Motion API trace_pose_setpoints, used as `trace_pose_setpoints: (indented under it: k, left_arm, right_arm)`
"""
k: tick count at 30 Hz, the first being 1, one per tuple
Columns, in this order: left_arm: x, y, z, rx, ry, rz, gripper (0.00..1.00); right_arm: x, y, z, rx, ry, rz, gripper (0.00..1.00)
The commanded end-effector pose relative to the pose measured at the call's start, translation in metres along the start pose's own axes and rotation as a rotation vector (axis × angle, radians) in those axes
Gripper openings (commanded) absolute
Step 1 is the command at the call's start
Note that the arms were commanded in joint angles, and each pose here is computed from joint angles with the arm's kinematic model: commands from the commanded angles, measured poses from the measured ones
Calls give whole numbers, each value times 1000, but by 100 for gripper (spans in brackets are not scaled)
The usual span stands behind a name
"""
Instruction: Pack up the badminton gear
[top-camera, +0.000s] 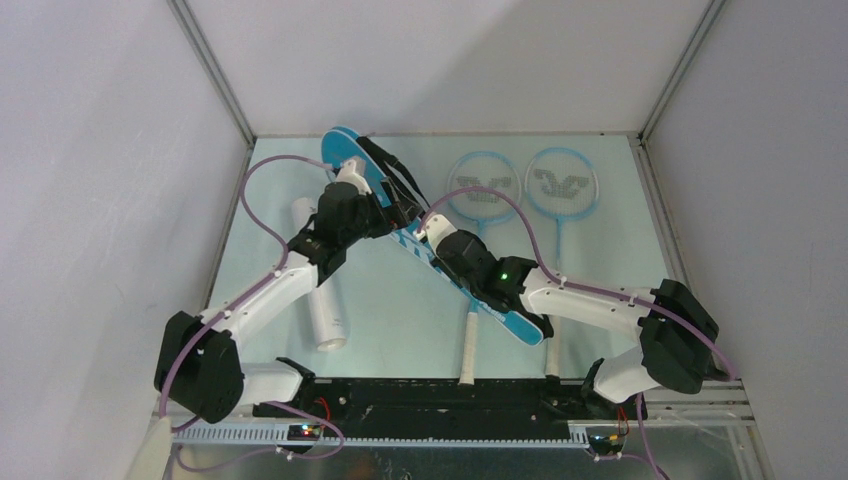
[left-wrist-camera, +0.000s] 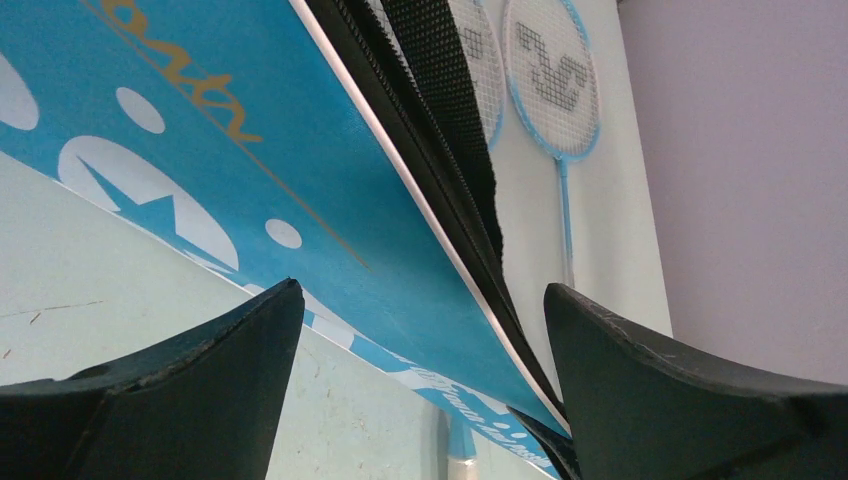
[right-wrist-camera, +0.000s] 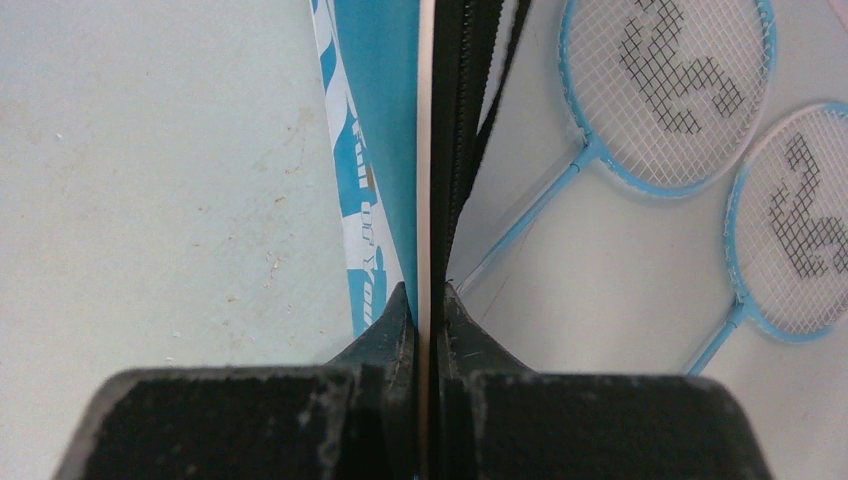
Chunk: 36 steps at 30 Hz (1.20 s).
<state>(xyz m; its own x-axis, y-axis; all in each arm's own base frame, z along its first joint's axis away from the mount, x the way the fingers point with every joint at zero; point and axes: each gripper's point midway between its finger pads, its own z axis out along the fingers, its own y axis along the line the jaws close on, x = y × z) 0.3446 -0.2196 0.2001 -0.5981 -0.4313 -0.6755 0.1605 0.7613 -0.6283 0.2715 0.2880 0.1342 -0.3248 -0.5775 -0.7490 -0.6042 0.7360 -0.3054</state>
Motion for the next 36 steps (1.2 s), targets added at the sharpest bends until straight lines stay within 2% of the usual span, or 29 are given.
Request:
trace_pose_setpoints:
  k: [1,8,21,25,27,28,29,30,31,32,35,36]
  left_arm:
    - [-16,-12,4,9,-47,1,93]
    - [-3,8,0,-106,-29,35,82]
    - [6,19,9,-165,-12,48,82]
    - [13,25,13,-192,10,55,76]
    - [15,27,13,-200,16,59,69]
    - [16,28,13,-204,19,60,61]
    - [17,29,13,-206,22,61,56]
    - [17,29,13,-208,24,62,46]
    - [18,30,12,-211,28,62,41]
    - [19,30,12,-211,30,62,30]
    - [18,28,10,-202,20,61,6]
    - [16,27,8,-197,13,61,3]
  right_arm:
    - [-41,-7,-5,43,-113,46,0]
    - [-41,-7,-5,51,-112,49,0]
    - [-49,8,-10,39,-133,18,0]
    - [-49,9,-10,50,-136,12,0]
    - [-49,9,-11,55,-137,13,0]
    - [-50,8,-11,56,-138,13,0]
    - [-50,8,-12,58,-141,14,0]
    - [-50,7,-12,67,-140,15,0]
    - [-50,7,-12,69,-142,16,0]
    - [-50,7,-12,73,-140,16,0]
    - [-48,8,-11,70,-132,23,11]
    - [-47,8,-11,65,-129,27,20]
